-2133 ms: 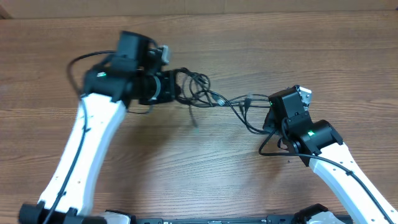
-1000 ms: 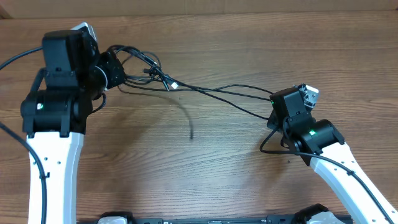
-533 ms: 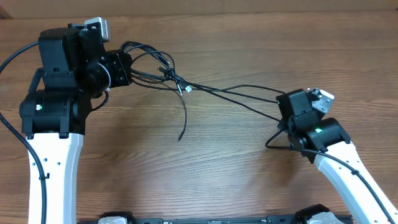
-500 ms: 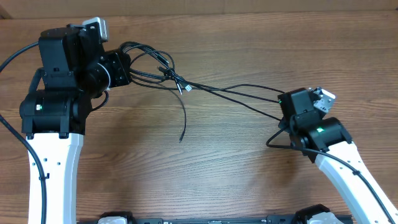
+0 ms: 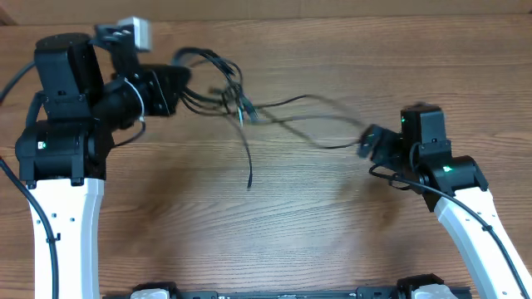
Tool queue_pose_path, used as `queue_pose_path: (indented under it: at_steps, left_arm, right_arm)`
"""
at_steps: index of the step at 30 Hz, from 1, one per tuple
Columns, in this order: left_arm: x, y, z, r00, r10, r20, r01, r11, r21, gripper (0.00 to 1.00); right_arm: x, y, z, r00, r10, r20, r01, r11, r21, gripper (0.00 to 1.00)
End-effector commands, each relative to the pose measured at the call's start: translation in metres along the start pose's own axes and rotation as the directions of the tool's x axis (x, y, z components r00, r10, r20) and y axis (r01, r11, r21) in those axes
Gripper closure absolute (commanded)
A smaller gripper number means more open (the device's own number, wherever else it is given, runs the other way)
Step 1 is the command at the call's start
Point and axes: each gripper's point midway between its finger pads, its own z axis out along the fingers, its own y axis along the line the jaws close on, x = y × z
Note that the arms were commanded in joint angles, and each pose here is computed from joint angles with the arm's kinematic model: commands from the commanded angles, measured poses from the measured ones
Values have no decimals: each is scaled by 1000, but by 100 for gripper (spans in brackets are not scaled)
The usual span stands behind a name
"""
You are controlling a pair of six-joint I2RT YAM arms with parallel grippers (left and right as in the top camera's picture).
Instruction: Untangle cables
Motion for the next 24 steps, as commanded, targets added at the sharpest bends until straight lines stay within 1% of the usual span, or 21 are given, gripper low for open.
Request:
queue_pose_path:
  at_steps: [1,2,3,5,8,11,13,15,17,19,20,22,23,24]
  left_arm:
    - [16,-23,11,986,145,-77,-133,981,143,94]
    - [23,-14,20,985,130,-117,-119,988,95,93]
    - [33,-8,32,979,117,-170,-108,992,62,90]
    - [47,-6,49,964,124,-235,-113,992,58,90]
    - [65,-12,75,938,155,-310,-130,986,100,87]
    - [83,-20,100,912,171,-373,-127,982,139,80]
    - [96,-24,115,888,207,-411,-147,974,173,78]
    - [111,-32,129,857,260,-445,-174,959,225,72]
    - [123,-34,139,827,314,-467,-213,943,256,72]
    - [125,-22,146,814,324,-482,-262,946,192,83]
    - [123,-11,147,814,313,-489,-285,949,133,84]
    - [111,18,146,838,243,-489,-306,951,-52,81]
    - [105,28,144,851,213,-480,-304,945,-121,78]
    - [101,38,141,863,179,-472,-294,938,-182,68]
  right_arm:
    - [28,65,-13,955,-291,-50,246,878,-411,0]
    - [27,65,-13,956,-291,-48,247,878,-411,0]
    - [27,65,-13,955,-293,-46,249,878,-409,0]
    - [26,63,-12,955,-294,-42,254,883,-394,0]
    - [26,60,-11,955,-292,-46,254,890,-379,0]
    - [28,59,-11,955,-291,-57,249,892,-378,0]
    - [29,58,-11,955,-290,-63,247,893,-377,0]
    - [30,58,-11,955,-290,-64,247,893,-377,0]
    - [29,58,-11,955,-292,-62,248,893,-376,0]
    - [28,56,-10,954,-292,-59,253,898,-361,0]
    - [27,53,-8,955,-291,-59,254,905,-341,0]
    - [25,42,-5,956,-286,-59,260,925,-279,0]
    - [25,39,-4,957,-285,-62,260,929,-262,0]
    - [25,36,-3,957,-284,-64,261,934,-243,0]
